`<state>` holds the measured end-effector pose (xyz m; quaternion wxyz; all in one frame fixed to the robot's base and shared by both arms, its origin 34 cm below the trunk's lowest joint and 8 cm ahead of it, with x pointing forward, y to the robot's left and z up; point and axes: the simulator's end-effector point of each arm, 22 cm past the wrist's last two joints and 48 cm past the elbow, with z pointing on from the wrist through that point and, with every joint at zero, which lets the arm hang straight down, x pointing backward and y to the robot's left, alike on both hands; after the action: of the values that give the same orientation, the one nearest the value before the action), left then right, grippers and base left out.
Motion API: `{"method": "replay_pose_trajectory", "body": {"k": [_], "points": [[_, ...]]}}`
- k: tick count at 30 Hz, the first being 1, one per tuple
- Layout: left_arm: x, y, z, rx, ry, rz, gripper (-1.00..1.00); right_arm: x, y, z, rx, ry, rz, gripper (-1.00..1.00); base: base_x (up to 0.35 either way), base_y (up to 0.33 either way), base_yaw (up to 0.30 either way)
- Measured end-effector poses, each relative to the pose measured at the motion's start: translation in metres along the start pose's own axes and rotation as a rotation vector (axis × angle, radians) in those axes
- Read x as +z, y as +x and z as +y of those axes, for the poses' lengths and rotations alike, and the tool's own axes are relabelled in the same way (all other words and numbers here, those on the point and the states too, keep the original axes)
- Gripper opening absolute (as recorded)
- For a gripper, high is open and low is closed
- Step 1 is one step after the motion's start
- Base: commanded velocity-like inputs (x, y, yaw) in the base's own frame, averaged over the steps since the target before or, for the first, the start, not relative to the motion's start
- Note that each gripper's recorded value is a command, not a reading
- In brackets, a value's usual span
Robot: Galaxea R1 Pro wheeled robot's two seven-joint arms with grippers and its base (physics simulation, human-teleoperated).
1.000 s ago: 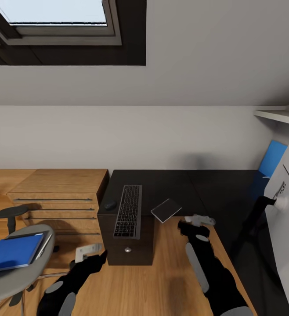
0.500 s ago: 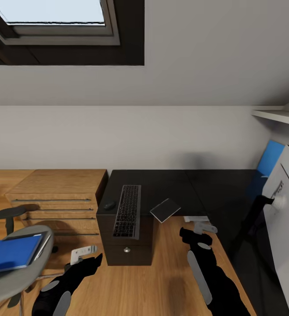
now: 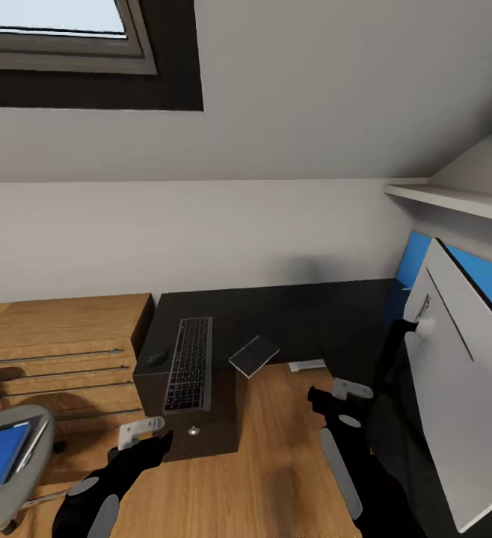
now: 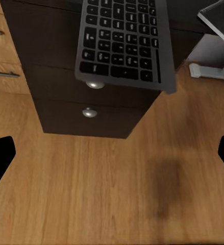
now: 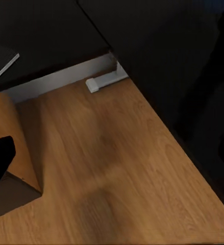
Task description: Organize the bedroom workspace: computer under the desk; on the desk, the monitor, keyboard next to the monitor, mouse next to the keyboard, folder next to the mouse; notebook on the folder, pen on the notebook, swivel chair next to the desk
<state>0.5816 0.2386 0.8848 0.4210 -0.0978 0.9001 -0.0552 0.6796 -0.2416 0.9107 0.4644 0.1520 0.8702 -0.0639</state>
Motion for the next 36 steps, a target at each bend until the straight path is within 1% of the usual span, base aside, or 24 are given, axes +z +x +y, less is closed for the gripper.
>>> {"method": "replay_pose_trajectory", "body": {"k": [6, 18, 22, 23, 27, 31, 36], "points": [[0.000, 0.000, 0.000, 0.001, -0.001, 0.000, 1.00, 0.002, -0.001, -0.010, 0.018, 0.018, 0.000, 1.00, 0.000, 0.000, -0.294], [0.000, 0.001, 0.000, 0.001, -0.001, 0.001, 1.00, 0.003, -0.002, -0.013, 0.023, 0.023, -0.002, 1.00, 0.000, 0.000, -0.294], [0.000, 0.001, 0.000, 0.001, -0.001, 0.001, 1.00, 0.005, -0.003, -0.021, 0.038, 0.038, 0.000, 1.00, 0.000, 0.000, -0.294], [0.000, 0.001, 0.000, 0.001, -0.001, 0.001, 1.00, 0.006, -0.003, -0.025, 0.050, 0.045, 0.001, 1.00, 0.000, 0.000, -0.294], [0.000, 0.000, 0.000, 0.000, 0.000, 0.000, 1.00, 0.008, -0.003, -0.038, 0.068, 0.070, 0.004, 1.00, 0.000, 0.000, -0.294], [0.000, 0.000, 0.001, -0.001, -0.001, 0.000, 1.00, 0.009, -0.003, -0.045, 0.080, 0.084, 0.004, 1.00, 0.000, 0.000, -0.291], [0.000, 0.000, 0.001, -0.001, -0.001, -0.002, 1.00, 0.010, -0.003, -0.050, 0.085, 0.094, 0.005, 1.00, 0.086, -0.060, -0.122]]}}
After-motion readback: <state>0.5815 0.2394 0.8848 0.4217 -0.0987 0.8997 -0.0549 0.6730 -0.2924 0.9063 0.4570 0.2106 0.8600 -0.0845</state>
